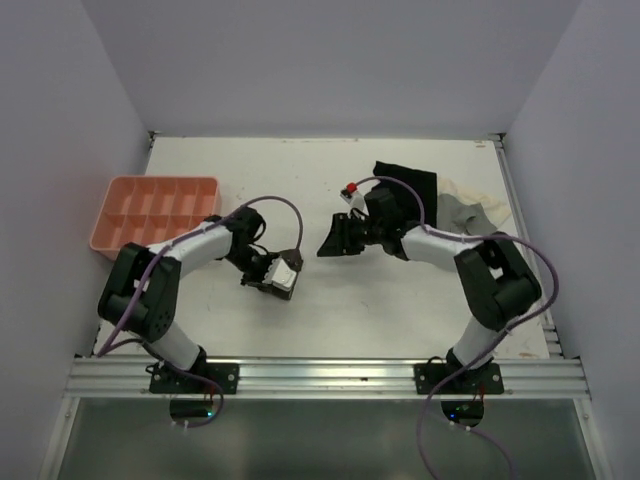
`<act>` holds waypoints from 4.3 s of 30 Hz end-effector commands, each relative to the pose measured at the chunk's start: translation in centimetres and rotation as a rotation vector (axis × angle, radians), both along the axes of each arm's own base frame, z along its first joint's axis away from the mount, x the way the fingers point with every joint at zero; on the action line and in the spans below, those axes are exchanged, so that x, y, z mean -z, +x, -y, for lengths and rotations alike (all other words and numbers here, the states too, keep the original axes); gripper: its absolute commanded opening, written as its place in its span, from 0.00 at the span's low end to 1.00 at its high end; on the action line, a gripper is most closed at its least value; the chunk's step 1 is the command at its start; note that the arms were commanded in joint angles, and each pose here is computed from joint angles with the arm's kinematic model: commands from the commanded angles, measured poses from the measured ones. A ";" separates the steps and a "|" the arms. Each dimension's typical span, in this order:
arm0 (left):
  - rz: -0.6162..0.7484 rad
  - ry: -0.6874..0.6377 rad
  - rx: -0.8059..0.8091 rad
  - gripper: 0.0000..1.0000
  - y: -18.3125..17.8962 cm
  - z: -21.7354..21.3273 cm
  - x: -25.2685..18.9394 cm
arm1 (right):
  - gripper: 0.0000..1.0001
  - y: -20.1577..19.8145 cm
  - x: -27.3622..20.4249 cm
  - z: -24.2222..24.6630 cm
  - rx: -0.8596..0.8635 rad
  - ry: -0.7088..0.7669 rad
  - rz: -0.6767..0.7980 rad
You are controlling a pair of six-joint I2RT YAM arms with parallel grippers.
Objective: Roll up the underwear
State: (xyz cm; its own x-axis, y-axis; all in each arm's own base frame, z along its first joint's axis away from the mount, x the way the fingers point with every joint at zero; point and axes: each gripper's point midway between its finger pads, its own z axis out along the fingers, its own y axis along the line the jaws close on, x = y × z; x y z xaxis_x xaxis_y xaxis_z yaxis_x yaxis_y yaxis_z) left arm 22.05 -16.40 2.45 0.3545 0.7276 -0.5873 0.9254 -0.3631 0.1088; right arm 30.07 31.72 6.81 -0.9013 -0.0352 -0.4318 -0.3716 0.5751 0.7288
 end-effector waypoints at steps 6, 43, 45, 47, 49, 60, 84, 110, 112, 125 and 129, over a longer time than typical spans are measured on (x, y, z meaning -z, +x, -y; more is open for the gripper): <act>-0.627 0.089 -0.108 0.00 -1.6 0.7 0.5 | 0.46 -5.0 -6.0 2.6 -0.175 -0.143 0.425; -0.764 0.151 -0.147 0.13 0.6 0.8 4.9 | 0.61 -9.5 -3.8 -8.5 -0.599 -0.443 1.146; -0.766 0.152 -0.146 0.13 0.6 0.8 5.0 | 0.61 -9.7 -3.7 -8.5 -0.612 -0.433 1.145; -0.769 0.149 -0.147 0.13 0.6 0.9 5.0 | 0.62 -9.8 -3.5 -8.9 -0.623 -0.420 1.150; -0.769 0.148 -0.149 0.13 0.6 0.9 5.0 | 0.62 -9.6 -2.7 -9.5 -0.640 -0.422 1.140; -0.762 0.145 -0.150 0.16 0.6 0.9 4.7 | 0.49 -10.0 2.5 -11.5 -0.740 -0.426 1.065; -0.188 -0.361 -0.524 0.46 19.1 -4.4 -13.7 | 0.00 -13.3 6.7 -7.8 -0.667 -0.332 0.434; 0.482 -0.230 -0.080 0.59 -2.1 -3.9 -3.4 | 0.00 -11.7 14.1 -8.9 -0.559 -0.061 -0.170; 0.489 -0.237 -0.080 0.60 -2.0 -3.5 -3.2 | 0.00 -11.9 14.1 -8.8 -0.566 -0.060 -0.176; 0.451 -0.182 -0.046 0.57 -1.2 -2.4 -0.8 | 0.00 -12.3 14.8 -8.4 -0.582 -0.075 -0.198; 0.396 -0.094 -0.055 0.49 -1.4 -3.4 1.7 | 0.00 -12.3 14.9 -8.2 -0.583 -0.080 -0.190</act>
State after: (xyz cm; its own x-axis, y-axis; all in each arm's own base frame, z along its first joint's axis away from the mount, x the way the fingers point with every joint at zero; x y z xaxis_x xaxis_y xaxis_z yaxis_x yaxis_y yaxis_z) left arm 20.38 -13.86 2.28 0.5552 0.6527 -0.5155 0.8084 -0.2778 0.5189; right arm 21.43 44.86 2.17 -0.7359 -0.4719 -0.4856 -0.5882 0.0903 0.8036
